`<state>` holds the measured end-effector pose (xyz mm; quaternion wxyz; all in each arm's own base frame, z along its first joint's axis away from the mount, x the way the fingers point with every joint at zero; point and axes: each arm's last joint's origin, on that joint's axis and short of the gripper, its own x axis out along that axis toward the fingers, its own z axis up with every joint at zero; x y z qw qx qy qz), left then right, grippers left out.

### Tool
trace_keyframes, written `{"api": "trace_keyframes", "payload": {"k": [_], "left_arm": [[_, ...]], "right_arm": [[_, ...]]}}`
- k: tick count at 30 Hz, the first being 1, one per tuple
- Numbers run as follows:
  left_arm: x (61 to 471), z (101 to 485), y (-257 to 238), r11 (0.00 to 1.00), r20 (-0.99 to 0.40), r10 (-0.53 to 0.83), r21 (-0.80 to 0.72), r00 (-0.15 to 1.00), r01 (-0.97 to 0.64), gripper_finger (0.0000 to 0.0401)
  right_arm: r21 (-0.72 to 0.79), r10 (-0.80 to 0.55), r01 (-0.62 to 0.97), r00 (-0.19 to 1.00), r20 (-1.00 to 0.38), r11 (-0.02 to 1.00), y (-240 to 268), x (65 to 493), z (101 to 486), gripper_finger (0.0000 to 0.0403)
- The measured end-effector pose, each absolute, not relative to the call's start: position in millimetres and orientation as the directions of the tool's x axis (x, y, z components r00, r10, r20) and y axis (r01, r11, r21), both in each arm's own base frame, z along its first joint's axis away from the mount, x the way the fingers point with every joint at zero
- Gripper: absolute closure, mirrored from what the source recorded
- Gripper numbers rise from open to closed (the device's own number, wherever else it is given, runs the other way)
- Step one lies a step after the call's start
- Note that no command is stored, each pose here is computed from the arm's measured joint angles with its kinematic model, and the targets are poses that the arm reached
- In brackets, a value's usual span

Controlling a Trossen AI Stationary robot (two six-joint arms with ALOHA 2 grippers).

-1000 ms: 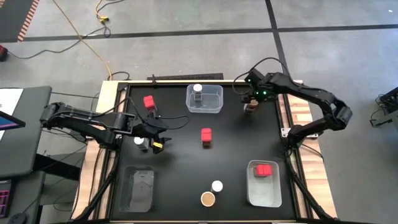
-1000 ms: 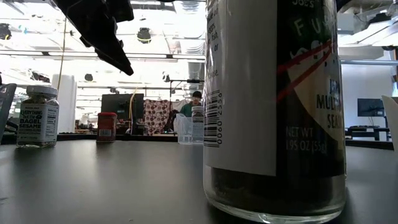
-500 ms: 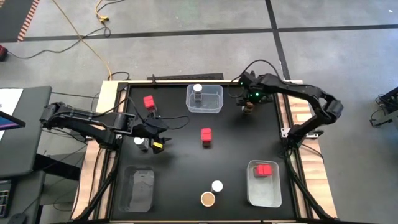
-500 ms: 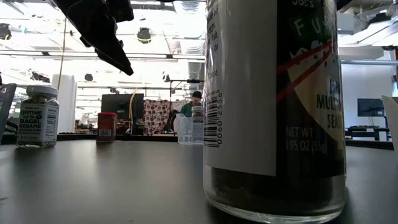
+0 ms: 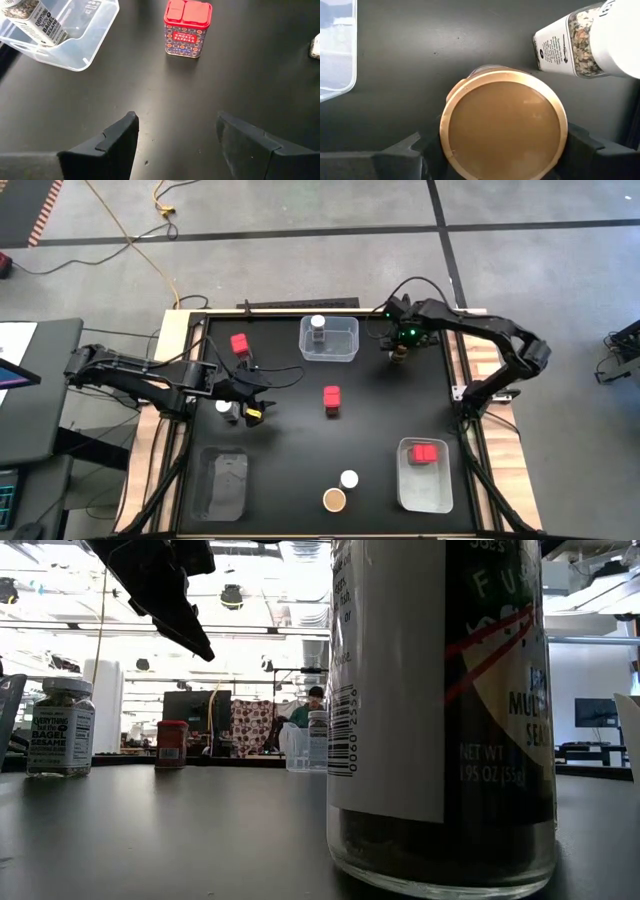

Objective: Sort spices by type
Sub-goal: Put the top brown spice bottle into the black bin

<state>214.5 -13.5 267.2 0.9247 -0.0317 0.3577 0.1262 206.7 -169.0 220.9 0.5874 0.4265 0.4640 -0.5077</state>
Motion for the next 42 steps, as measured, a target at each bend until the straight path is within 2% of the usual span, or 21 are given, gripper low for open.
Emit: {"api": "trace_keyframes", "payload": {"k": [5, 10, 14, 20, 26, 33, 42], "left_arm": [[214, 267, -14, 0.967, -0.67, 0.209, 0.031, 0.712, -0.254, 0.015], [215, 267, -14, 0.972, -0.674, 0.188, 0.026, 0.715, -0.232, 0.015], [214, 267, -15, 0.983, -0.677, 0.16, 0.045, 0.718, -0.176, 0.015], [213, 271, -19, 0.991, -0.66, 0.127, 0.062, 0.74, -0.115, 0.015], [207, 271, -24, 0.995, -0.604, 0.1, 0.038, 0.791, -0.097, 0.015], [189, 258, -27, 0.99, -0.569, 0.073, -0.056, 0.819, -0.128, 0.015], [183, 256, -37, 0.994, -0.571, 0.031, -0.068, 0.82, -0.085, 0.015]], "right_arm": [[0.084, -0.235, 0.983, 0.122, -0.964, 0.164, -149, 208, 240, 0.0111], [0.186, -0.266, 0.958, 0.241, -0.933, 0.217, -113, 210, 268, 0.0111], [0.273, -0.275, 0.915, 0.356, -0.893, 0.297, -80, 221, 297, 0.0111], [0.346, -0.323, 0.835, 0.499, -0.804, 0.427, -30, 256, 346, 0.0111], [0.347, -0.287, 0.752, 0.569, -0.77, 0.56, 14, 314, 370, 0.0111], [0.284, -0.214, 0.647, 0.58, -0.786, 0.708, 67, 390, 361, 0.0111], [0.153, -0.159, 0.607, 0.429, -0.889, 0.78, 102, 432, 327, 0.0111]]}}
